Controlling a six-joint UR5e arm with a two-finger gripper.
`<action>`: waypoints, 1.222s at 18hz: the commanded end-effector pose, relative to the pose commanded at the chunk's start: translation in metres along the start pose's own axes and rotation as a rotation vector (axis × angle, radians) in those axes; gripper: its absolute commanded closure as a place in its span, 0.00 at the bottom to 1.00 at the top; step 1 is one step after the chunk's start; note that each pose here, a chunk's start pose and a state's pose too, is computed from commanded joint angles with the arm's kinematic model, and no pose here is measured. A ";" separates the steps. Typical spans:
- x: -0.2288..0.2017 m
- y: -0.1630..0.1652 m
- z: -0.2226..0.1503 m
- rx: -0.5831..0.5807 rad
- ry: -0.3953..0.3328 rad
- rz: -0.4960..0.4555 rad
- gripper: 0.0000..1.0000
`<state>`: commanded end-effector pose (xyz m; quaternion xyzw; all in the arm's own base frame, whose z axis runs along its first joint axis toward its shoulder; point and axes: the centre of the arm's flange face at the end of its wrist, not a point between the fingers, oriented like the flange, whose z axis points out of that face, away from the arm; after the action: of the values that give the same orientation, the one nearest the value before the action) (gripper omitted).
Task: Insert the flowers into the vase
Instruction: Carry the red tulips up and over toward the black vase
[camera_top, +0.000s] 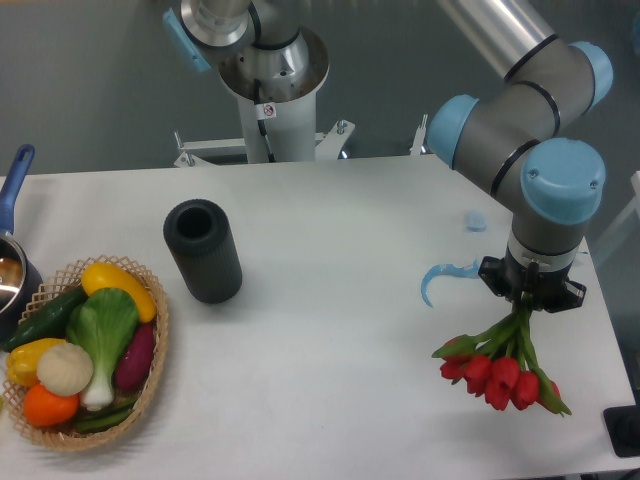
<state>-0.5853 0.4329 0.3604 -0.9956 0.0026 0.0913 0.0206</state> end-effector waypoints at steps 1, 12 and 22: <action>-0.002 -0.002 -0.007 0.034 0.001 -0.003 0.96; 0.028 -0.051 -0.039 0.310 -0.090 -0.049 0.96; 0.086 -0.082 -0.101 0.828 0.143 -0.037 0.96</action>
<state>-0.4815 0.5107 0.4470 -0.9069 0.0224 0.0129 0.4207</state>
